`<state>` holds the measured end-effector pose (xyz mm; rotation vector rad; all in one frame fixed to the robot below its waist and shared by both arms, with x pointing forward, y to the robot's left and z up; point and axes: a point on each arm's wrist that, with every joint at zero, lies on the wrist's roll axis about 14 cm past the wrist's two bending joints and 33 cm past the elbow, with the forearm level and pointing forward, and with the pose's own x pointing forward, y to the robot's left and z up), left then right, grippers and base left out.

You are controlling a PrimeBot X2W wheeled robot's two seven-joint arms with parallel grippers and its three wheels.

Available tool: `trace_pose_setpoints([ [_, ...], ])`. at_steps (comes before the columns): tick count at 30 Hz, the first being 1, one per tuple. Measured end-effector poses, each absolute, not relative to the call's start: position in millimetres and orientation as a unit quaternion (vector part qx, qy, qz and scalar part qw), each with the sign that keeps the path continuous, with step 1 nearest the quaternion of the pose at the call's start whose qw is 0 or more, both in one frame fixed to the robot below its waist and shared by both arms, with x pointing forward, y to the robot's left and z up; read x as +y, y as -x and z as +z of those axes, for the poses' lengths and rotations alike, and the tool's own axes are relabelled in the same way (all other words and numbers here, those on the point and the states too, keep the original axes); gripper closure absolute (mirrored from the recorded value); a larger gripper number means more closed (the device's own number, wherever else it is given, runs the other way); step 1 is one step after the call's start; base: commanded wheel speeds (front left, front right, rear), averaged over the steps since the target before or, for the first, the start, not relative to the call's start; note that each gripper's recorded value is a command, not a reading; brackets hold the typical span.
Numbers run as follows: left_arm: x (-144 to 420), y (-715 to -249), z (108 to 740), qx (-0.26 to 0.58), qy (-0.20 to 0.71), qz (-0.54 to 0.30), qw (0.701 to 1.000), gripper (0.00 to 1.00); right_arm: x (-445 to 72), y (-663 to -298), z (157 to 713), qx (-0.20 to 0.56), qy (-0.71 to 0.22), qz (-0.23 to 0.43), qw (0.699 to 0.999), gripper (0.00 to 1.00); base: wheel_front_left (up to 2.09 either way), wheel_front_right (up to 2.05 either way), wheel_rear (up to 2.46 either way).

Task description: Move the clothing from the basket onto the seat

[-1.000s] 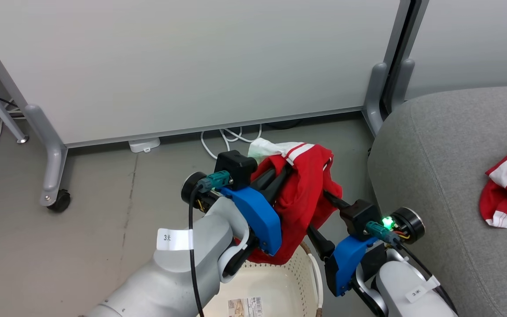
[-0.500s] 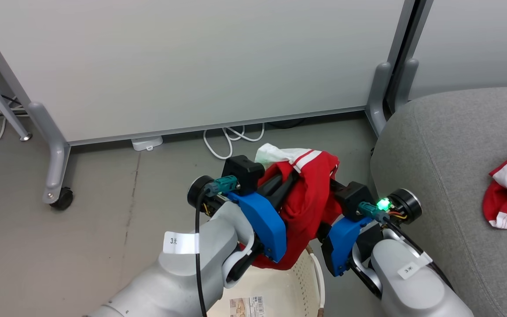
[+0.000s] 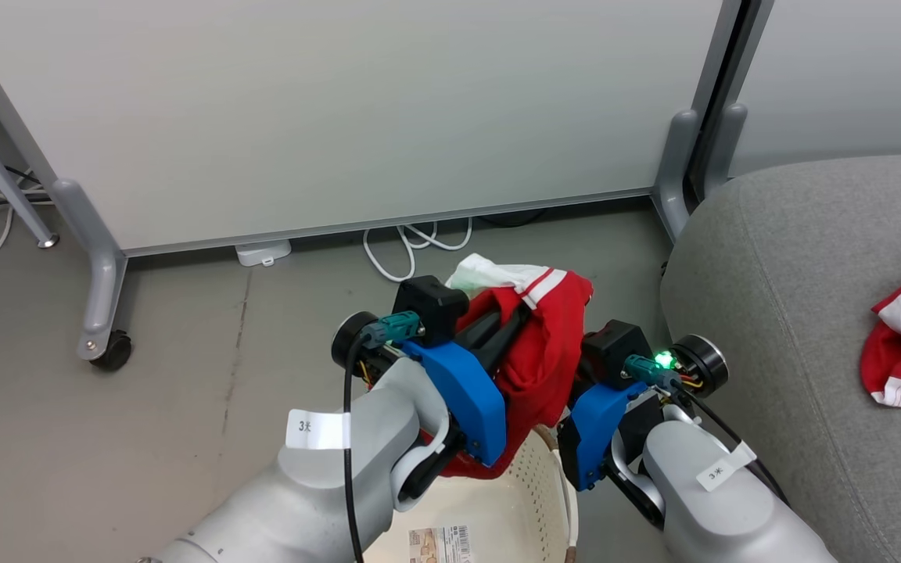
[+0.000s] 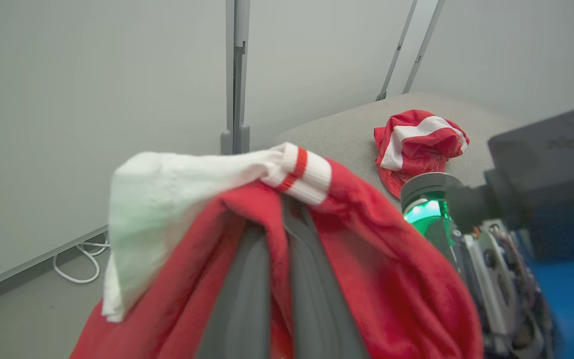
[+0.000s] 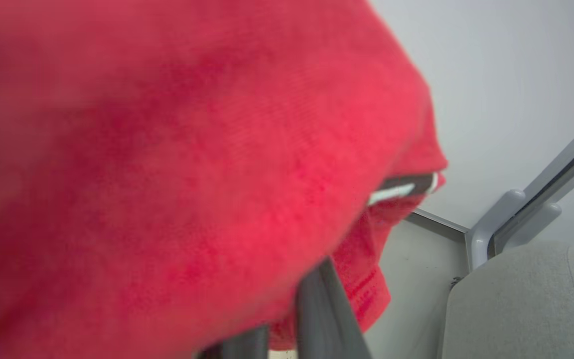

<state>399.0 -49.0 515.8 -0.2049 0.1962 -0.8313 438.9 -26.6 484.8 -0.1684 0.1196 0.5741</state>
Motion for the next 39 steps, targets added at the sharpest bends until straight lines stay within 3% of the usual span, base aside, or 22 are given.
trace_pose_setpoints([
  [15,-46.9,-403.5,519.7,0.087,0.094,-0.398,0.908,1.00,-31.1,-437.1,486.4,0.054,0.069,0.277,0.957,1.00,0.00,0.00,0.00],
  [16,-46.1,-404.1,519.9,0.086,0.093,-0.397,0.909,0.56,-31.0,-436.9,486.4,0.053,0.069,0.277,0.957,1.00,0.00,0.00,0.00],
  [17,-45.2,-404.8,520.5,0.084,0.091,-0.396,0.910,0.02,-30.7,-436.8,486.6,0.053,0.069,0.277,0.957,1.00,0.00,0.00,0.00],
  [39,10.4,-407.0,511.7,0.042,0.107,-0.316,0.942,0.00,-41.4,-445.1,499.6,0.032,0.052,0.256,0.965,1.00,0.00,0.00,0.00],
])
